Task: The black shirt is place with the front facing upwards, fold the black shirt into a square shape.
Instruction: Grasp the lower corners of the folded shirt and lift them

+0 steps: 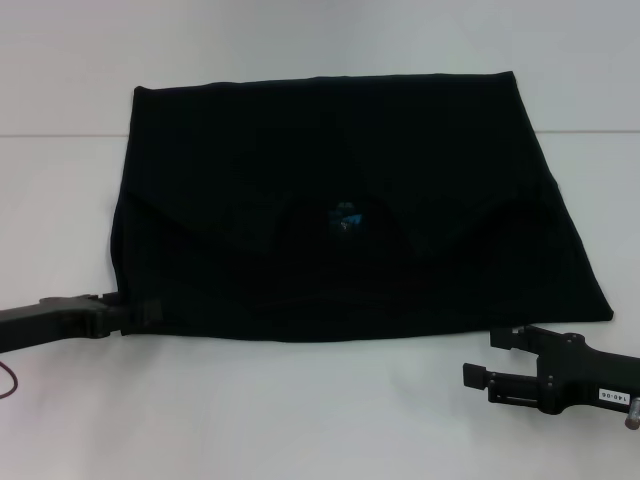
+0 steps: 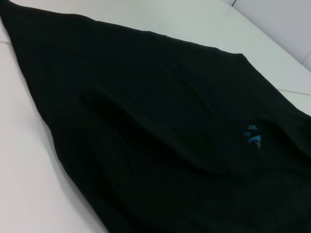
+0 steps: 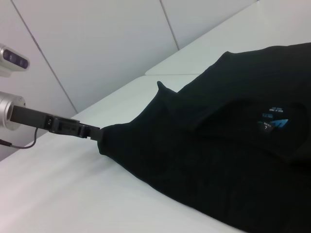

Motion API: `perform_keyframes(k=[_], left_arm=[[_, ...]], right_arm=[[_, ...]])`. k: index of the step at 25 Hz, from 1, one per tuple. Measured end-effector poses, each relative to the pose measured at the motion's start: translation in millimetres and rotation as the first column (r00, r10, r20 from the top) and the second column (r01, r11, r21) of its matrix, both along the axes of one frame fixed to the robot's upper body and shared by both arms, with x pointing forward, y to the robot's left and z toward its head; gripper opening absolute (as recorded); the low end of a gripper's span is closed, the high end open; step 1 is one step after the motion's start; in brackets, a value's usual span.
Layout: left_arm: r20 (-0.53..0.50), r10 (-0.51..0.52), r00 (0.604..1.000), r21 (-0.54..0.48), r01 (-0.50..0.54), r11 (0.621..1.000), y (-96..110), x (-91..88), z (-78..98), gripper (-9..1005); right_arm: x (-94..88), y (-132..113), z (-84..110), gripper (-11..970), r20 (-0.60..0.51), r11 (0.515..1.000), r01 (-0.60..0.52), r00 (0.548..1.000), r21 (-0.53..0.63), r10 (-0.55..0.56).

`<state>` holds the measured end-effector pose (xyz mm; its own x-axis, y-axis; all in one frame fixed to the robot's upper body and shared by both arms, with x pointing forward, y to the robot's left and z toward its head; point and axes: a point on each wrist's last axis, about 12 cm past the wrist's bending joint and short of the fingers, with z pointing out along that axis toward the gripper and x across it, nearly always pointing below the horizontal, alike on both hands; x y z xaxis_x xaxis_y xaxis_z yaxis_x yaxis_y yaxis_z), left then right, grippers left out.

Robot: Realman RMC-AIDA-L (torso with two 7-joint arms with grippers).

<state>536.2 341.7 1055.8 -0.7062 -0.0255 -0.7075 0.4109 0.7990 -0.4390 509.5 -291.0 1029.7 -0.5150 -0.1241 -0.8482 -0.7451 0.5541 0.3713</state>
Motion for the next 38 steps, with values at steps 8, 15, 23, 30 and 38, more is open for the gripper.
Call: perform_keyframes(k=[8, 15, 23, 30, 38], left_arm=[[-0.001, -0.019, 1.0, -0.003, 0.019, 1.0, -5.1, -1.1, -2.0, 753], [-0.019, -0.074, 0.997, 0.011, 0.075, 0.997, -15.6, -1.8, -4.9, 750], [-0.017, -0.056, 0.998, 0.019, 0.057, 0.998, -14.3, -2.7, -6.4, 610], [-0.01, -0.059, 0.998, 0.023, 0.059, 0.998, -12.2, -5.0, -6.8, 197], [-0.008, -0.073, 0.997, 0.017, 0.073, 0.997, -11.9, -7.2, -6.3, 41]], right_arm=[[-0.8, 1.3, 0.0, 900, -0.002, 1.0, -0.006, 1.0, 0.006, 0.006], [-0.2, 2.6, 0.3, 900, -0.001, 1.0, -0.009, 1.0, 0.008, 0.009], [-0.6, 4.0, 0.2, 900, -0.003, 1.0, -0.01, 1.0, 0.014, 0.01], [-0.5, 2.2, 1.8, 900, -0.026, 0.999, 0.014, 1.0, 0.041, -0.013], [3.3, -8.6, 7.3, 898, -0.133, 0.994, 0.08, 0.989, 0.075, -0.07]])
